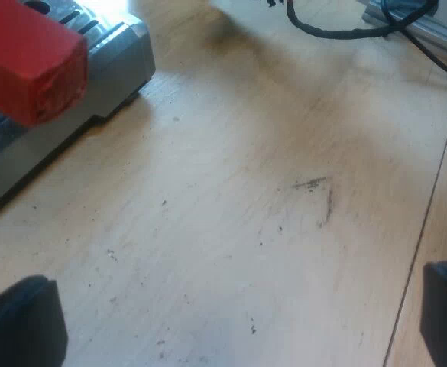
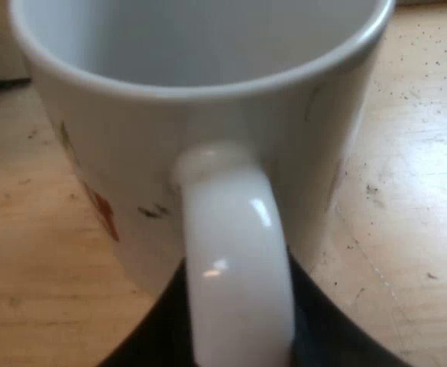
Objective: Place mug into machine
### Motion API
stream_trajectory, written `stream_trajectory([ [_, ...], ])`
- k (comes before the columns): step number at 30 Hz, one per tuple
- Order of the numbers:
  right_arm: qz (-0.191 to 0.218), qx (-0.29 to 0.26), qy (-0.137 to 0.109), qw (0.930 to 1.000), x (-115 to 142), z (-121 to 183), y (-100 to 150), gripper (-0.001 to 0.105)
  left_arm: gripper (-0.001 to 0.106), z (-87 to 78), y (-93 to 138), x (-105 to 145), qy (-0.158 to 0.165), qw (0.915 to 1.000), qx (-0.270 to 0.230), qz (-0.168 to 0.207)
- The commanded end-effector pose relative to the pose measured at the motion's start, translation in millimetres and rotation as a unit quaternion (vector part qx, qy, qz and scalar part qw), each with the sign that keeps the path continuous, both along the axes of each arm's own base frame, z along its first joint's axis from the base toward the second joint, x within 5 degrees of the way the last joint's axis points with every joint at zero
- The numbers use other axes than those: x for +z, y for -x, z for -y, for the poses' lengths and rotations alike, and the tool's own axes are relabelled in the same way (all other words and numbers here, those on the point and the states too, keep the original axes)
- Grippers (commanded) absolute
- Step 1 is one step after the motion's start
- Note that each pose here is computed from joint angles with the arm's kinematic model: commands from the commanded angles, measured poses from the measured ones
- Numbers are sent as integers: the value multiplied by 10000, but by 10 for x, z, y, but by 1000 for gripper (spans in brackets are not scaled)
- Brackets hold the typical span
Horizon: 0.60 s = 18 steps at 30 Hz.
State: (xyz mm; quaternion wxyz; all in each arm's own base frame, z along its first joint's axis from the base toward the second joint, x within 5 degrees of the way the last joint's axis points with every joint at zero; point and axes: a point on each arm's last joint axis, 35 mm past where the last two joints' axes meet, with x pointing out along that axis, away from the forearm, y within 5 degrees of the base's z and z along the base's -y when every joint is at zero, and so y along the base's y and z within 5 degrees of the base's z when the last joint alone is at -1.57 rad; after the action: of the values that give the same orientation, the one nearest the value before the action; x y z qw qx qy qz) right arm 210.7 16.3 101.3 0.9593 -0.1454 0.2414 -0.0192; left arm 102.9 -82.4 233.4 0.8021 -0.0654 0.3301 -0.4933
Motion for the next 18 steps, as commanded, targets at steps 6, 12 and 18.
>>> stream_trajectory([
  [6,274,33,-10,9996,164,13,118,0,98,4,0,18,69,10000,-41,37],
  [12,401,204,236,9987,406,32,321,0,98,3,-28,-5,-91,9998,158,60],
  [18,507,836,340,9946,684,-70,549,0,98,-32,-128,-16,-907,9871,894,968],
])
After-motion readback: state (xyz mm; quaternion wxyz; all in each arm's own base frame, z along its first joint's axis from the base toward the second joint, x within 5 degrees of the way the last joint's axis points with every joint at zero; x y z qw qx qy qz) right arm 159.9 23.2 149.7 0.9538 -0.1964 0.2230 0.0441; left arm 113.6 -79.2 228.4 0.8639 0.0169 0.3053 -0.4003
